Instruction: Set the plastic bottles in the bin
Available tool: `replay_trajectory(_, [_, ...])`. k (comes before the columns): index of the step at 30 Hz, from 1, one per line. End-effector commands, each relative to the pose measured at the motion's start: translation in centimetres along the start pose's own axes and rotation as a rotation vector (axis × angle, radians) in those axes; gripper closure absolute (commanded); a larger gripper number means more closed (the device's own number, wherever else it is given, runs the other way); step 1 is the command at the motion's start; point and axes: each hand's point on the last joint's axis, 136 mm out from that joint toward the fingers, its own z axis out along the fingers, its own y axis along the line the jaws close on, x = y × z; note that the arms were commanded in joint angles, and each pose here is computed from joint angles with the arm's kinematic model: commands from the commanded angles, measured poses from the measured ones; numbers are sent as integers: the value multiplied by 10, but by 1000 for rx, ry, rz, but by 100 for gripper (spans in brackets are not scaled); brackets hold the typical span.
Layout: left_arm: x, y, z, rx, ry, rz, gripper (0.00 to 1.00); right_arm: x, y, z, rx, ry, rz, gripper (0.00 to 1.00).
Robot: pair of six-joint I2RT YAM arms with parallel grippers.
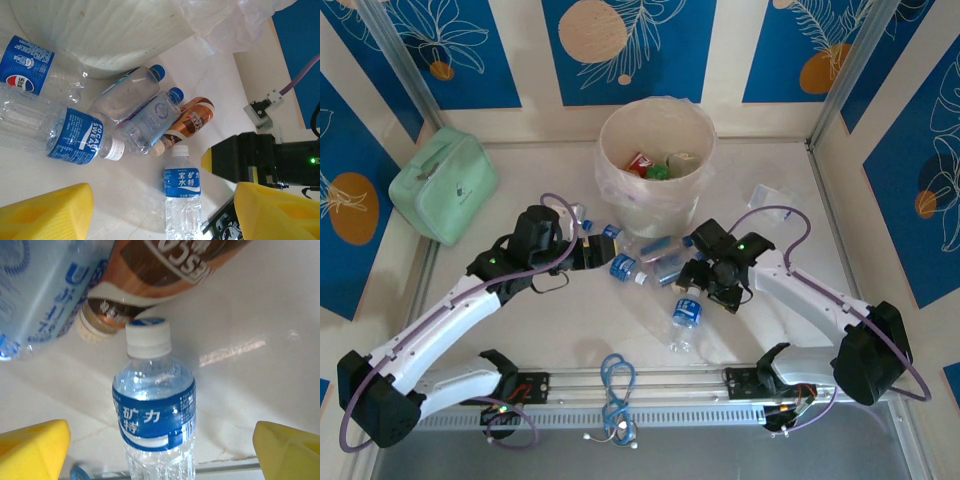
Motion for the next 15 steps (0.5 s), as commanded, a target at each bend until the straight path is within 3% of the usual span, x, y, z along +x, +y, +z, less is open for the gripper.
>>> replay_trajectory(1, [1,2,3,-5,-7,-7,26,19,0,6,-1,104,-68,6])
replay_trajectory(15, [5,5,0,-12,-4,-17,26,30,11,54,111,179,-140,13])
